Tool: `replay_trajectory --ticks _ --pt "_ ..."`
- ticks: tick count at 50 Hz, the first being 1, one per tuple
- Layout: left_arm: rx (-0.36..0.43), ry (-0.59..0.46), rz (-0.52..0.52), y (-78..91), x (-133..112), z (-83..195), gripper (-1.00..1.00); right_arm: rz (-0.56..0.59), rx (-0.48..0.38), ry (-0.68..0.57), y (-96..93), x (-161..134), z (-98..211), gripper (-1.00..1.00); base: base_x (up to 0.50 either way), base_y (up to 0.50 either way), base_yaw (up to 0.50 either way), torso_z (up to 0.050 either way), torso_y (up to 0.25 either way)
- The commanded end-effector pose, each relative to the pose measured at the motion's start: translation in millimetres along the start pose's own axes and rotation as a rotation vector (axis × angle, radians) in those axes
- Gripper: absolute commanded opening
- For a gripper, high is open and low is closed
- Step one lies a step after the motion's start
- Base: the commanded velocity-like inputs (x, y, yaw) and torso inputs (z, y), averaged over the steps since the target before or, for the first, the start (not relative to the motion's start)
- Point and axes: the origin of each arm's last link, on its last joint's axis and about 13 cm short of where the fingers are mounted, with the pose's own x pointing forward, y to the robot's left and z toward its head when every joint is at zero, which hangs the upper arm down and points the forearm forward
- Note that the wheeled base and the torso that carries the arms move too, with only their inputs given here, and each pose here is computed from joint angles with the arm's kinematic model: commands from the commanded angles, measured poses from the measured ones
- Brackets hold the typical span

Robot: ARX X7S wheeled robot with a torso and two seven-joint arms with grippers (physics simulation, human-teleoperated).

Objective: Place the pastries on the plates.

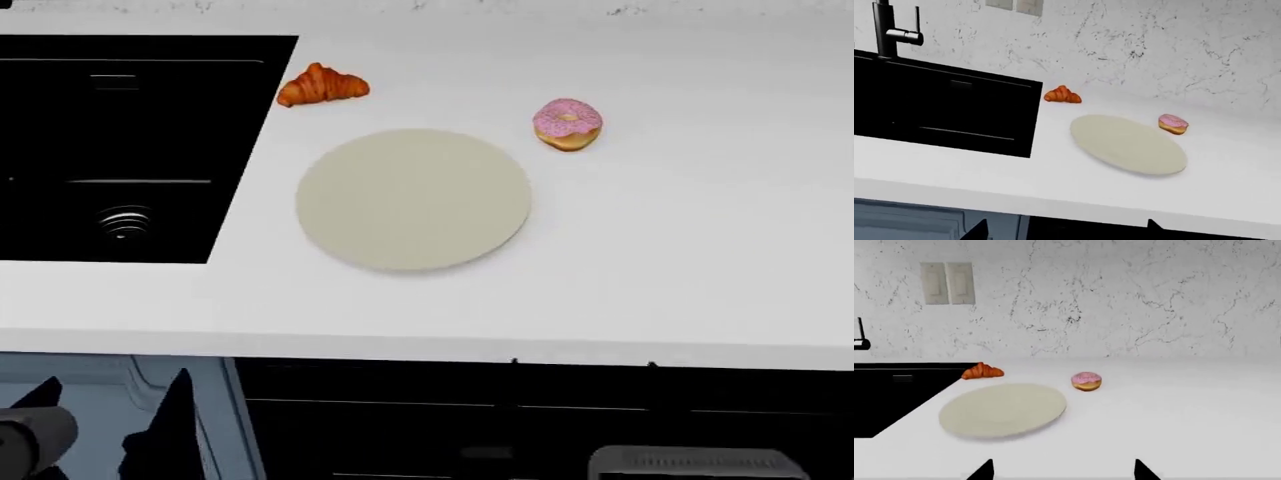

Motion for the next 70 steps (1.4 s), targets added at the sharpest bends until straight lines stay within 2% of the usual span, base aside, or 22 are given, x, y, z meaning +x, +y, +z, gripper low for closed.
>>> replay_trajectory --ticks 1,4,7,11,12,14,25,39,42,47,49,70 --pt "0.098 -0.05 -0.068 -14.6 -39 42 1.0 0.037 -0.033 -0.081 1.1 -19 51 1.0 0.0 0.0 0.0 0.0 0.0" --pt "0.081 -0.071 -0.072 -15.7 -43 52 1.0 0.043 -0.046 -0.102 1.4 -22 60 1.0 0.0 0.0 0.0 0.0 0.0" --pt "0.108 -0.121 -0.032 -16.4 -46 61 1.0 0.044 -0.045 -0.117 1.3 -24 63 1.0 0.0 0.0 0.0 0.0 0.0" --pt "0.095 -0.137 -0.037 -17.4 -52 66 1.0 0.038 -0.04 -0.145 0.3 -27 72 1.0 0.0 0.0 0.0 0.0 0.0" --pt "0.118 -0.148 -0.03 -17.0 -52 68 1.0 0.038 -0.04 -0.149 0.3 -28 74 1.0 0.0 0.0 0.0 0.0 0.0" --pt "0.102 -0.159 -0.03 -13.3 -54 72 1.0 0.026 -0.051 -0.143 0.3 -30 77 1.0 0.0 0.0 0.0 0.0 0.0" --pt "0.08 -0.181 -0.068 -20.3 -65 73 1.0 0.014 -0.079 -0.204 1.4 -38 88 1.0 0.02 0.0 0.0 0.0 0.0" --pt "0.071 -0.188 -0.055 -18.2 -68 72 1.0 0.018 -0.049 -0.225 4.7 -39 91 1.0 0.47 0.0 0.0 0.0 0.0" --pt "0.028 -0.165 -0.071 -18.4 -68 72 1.0 0.028 -0.059 -0.234 3.9 -41 90 1.0 0.5 0.0 0.0 0.0 0.0" --pt "0.035 -0.171 -0.044 -16.7 -67 73 1.0 0.025 -0.054 -0.227 2.6 -42 87 1.0 0.49 0.0 0.0 0.0 0.0" --pt "0.007 -0.153 -0.067 -16.9 -66 72 1.0 0.027 -0.05 -0.234 3.2 -42 87 1.0 0.46 0.0 0.0 0.0 0.0" --pt "0.016 -0.176 -0.062 -15.6 -66 73 1.0 0.01 -0.033 -0.223 0.7 -43 85 1.0 0.43 -0.04 0.0 0.0 0.001"
